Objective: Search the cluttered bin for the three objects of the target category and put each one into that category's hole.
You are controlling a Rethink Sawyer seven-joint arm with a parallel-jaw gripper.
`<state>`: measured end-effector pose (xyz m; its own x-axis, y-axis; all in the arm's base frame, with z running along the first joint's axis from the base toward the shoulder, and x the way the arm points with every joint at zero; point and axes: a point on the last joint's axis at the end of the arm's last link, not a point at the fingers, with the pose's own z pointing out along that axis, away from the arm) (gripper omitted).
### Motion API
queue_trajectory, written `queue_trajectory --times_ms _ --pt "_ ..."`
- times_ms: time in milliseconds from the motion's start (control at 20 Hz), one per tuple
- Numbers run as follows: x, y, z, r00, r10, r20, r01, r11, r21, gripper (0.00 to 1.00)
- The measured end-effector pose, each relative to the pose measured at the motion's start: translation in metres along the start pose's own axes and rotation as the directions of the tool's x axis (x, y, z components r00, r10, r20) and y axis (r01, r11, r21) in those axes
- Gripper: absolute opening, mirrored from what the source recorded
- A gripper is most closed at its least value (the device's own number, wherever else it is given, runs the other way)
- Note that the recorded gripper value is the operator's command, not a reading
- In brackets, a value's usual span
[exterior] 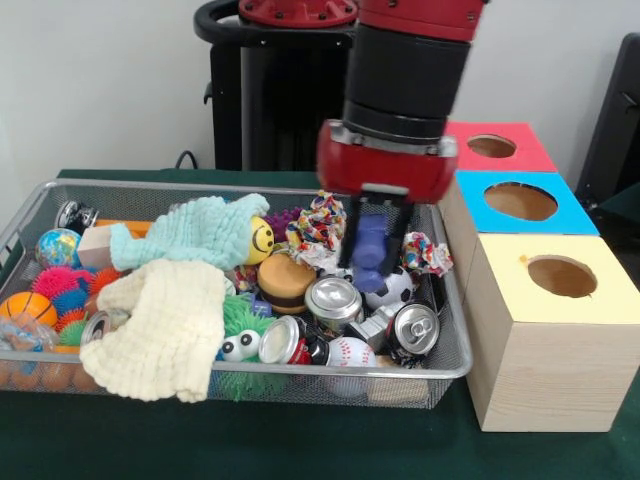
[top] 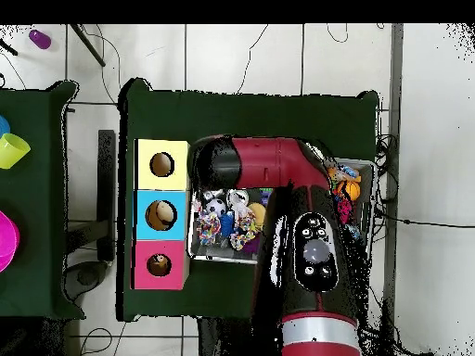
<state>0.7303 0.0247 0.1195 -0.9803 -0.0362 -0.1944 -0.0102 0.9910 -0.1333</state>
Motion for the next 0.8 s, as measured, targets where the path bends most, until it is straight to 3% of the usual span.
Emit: queue_trajectory --times_ms 200,400,800 --pt "0.020 -0.026 0.013 0.9995 0.030 0.010 -0.030 0.9995 0.003 0.00" --pt "0.051 -0.071 0.037 0.9970 0.074 0.022 -0.074 0.9972 0.010 0.00" --pt "0.097 -0.122 0.072 0.9922 0.123 -0.022 -0.123 0.9924 0.011 0.00"
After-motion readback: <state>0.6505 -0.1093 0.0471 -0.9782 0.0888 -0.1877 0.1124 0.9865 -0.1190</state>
